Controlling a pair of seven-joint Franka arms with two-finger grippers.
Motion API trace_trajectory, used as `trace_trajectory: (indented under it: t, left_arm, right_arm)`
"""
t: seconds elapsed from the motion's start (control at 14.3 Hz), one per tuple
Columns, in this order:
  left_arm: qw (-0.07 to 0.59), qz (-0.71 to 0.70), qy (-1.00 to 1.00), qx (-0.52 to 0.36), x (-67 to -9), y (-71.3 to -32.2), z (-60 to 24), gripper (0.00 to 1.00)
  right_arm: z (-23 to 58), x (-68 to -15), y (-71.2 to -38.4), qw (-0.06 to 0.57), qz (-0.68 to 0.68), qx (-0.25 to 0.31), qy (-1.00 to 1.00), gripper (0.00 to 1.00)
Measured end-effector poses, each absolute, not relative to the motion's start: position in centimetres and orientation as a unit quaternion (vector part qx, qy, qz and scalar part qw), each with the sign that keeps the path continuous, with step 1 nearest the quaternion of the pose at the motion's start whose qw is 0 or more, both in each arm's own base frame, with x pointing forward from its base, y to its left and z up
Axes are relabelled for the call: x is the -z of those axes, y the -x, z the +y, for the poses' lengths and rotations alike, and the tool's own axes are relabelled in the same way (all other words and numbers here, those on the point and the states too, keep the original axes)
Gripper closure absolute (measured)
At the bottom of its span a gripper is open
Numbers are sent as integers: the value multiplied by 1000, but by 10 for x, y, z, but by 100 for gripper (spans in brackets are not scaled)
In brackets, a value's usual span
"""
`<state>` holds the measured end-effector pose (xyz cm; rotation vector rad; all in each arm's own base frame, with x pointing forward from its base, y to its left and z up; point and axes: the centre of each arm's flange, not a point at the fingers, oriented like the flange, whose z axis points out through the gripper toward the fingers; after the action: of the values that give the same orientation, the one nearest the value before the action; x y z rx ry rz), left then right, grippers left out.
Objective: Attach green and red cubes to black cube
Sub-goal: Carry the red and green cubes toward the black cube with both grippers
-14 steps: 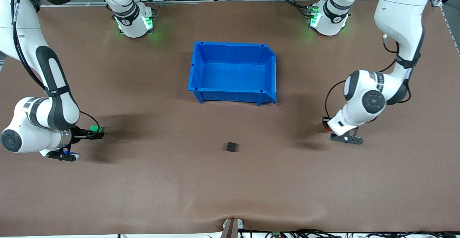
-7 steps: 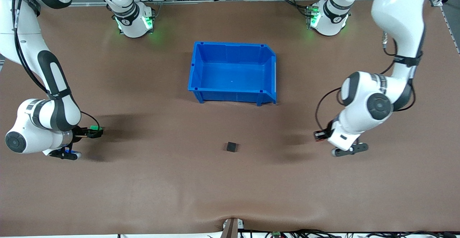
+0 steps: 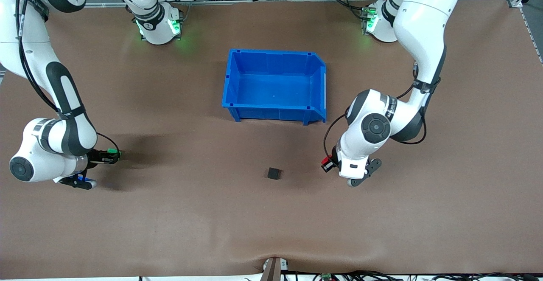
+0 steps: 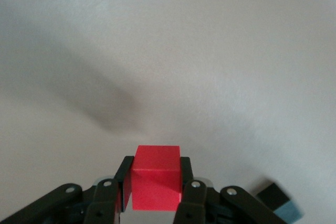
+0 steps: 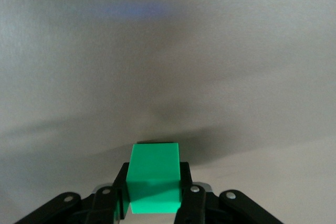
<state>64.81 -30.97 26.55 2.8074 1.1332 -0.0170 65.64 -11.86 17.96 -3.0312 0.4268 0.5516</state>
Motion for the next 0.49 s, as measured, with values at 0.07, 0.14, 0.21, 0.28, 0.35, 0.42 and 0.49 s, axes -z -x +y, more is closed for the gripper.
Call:
trace_trajectory:
  t: [0.07,0.14,0.21,0.28,0.35,0.42,0.49]
  left_arm:
    - [58,403,-913,5,-262,-652,-308,61]
    - [60,432,-900,5,-258,-656,-306,61]
    - [62,461,-885,6,-255,-659,-308,61]
    - [64,488,-871,8,-252,-659,-314,61]
    - [65,509,-858,10,-251,-658,-323,61]
    - [66,524,-849,11,-250,-655,-333,61]
    - [66,537,-841,13,-250,-652,-340,61]
  right_arm:
    - [-114,-184,-661,15,146,-172,974,60]
    - [-109,-190,-666,15,150,-168,974,60]
    - [-103,-197,-670,19,157,-167,973,60]
    - [-96,-203,-673,30,169,-170,970,60]
    - [-88,-209,-675,46,185,-184,964,60]
    - [-80,-217,-675,58,201,-202,957,60]
    - [-72,-226,-677,63,220,-218,949,60]
